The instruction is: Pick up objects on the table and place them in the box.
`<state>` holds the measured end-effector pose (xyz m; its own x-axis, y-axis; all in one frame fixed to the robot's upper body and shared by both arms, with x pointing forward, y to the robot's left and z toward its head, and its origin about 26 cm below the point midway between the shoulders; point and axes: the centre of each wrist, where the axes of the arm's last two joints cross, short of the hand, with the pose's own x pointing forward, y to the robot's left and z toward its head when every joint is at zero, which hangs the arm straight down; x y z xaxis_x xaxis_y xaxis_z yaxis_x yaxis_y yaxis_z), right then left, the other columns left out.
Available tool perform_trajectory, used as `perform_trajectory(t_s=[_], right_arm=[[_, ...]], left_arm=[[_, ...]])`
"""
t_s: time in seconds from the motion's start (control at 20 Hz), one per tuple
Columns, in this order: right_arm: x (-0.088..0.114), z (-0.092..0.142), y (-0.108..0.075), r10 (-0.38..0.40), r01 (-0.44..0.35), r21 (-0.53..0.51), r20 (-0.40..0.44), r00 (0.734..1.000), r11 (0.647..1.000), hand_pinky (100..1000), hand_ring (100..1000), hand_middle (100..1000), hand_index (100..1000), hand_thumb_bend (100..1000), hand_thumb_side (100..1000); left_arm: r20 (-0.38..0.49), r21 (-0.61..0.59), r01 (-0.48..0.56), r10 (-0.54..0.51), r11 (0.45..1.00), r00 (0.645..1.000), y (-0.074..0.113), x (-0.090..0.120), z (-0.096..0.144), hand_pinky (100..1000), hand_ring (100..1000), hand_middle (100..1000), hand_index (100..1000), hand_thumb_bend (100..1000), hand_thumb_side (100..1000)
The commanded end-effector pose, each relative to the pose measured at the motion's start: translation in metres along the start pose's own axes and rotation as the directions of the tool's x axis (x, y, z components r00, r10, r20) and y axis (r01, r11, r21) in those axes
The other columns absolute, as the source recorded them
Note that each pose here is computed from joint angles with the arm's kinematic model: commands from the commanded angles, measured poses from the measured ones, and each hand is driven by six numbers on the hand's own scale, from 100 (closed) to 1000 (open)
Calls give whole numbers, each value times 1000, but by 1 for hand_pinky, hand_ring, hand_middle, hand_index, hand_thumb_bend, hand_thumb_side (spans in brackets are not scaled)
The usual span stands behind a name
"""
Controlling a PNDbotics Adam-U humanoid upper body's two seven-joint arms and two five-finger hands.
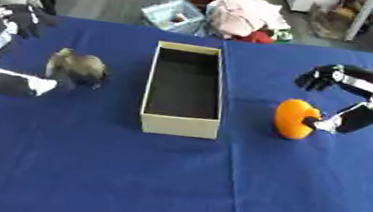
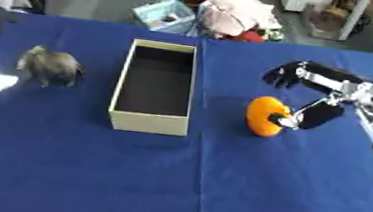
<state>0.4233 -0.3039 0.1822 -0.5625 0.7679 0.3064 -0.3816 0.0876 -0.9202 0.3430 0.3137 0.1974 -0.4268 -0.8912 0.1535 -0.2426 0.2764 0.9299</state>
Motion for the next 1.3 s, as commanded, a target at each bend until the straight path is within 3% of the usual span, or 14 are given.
perform_trajectory(t_s=[0.05,0.6,0.85,1.0,1.3], right_arm=[[-3,0,-8,27,-27,3,-16,1000,1000,790,793,783,876,355,189],[-18,-7,5,83,-80,37,-107,991,996,788,780,764,858,336,163],[-24,-9,9,140,-138,22,-159,977,990,770,745,700,808,310,100],[-27,-10,11,169,-172,1,-187,968,985,754,715,611,737,290,100],[-27,-10,10,233,-249,-57,-207,950,967,713,625,399,482,177,100]], left_arm=[[20,21,17,-18,1000,1000,12,2,-3,626,647,715,813,559,142],[22,16,11,-11,1000,1000,10,3,-3,626,646,715,814,561,143],[25,16,6,-6,1000,1000,10,3,-2,626,647,716,814,557,143],[25,16,5,-5,1000,1000,9,3,-2,626,646,716,814,557,144],[25,18,6,-6,1000,1000,10,3,-2,626,645,716,814,557,149]])
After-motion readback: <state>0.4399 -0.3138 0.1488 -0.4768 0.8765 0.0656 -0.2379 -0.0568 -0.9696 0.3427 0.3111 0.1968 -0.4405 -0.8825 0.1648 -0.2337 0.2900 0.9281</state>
